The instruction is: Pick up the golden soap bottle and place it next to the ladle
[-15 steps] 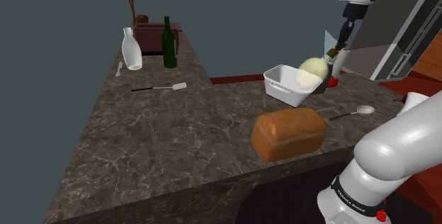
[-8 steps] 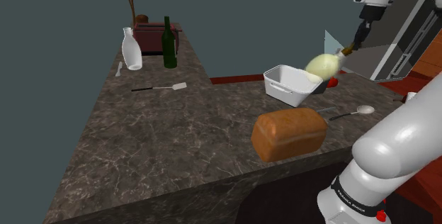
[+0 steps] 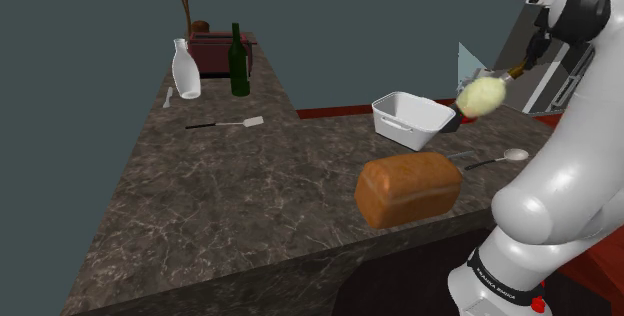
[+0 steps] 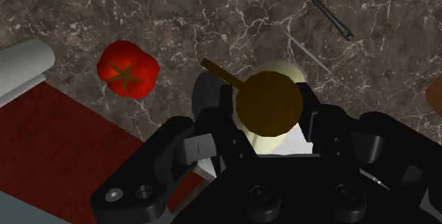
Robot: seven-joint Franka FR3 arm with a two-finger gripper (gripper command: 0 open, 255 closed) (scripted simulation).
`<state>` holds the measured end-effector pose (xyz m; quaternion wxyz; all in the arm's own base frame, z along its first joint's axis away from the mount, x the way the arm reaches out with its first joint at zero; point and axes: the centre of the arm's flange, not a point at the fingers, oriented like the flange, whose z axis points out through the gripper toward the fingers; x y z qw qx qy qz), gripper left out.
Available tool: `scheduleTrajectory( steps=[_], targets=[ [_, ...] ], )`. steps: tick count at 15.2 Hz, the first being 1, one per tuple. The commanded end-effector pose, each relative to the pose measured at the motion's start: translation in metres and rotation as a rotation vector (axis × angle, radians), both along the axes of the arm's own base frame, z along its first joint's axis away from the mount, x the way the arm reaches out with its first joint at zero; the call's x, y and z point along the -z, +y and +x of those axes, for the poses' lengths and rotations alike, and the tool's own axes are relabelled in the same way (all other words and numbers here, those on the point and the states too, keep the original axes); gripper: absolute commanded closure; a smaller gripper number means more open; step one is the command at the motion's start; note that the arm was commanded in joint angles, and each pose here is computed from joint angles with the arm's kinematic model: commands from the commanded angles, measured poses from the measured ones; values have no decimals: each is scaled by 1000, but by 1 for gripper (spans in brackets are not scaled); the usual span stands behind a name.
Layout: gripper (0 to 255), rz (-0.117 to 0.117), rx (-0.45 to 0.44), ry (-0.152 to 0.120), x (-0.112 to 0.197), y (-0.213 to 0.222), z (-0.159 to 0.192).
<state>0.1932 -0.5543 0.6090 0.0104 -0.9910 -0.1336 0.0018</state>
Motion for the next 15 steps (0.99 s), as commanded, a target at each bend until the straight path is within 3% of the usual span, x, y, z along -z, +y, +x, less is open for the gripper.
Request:
scheduleTrajectory(
  steps=[1, 5, 15],
  targets=[
    [255, -1, -4, -1, 1, -22, -10],
    [255, -1, -4, -1, 1, -64, -34],
    [255, -1, -4, -1, 54, -64, -34]
  ],
)
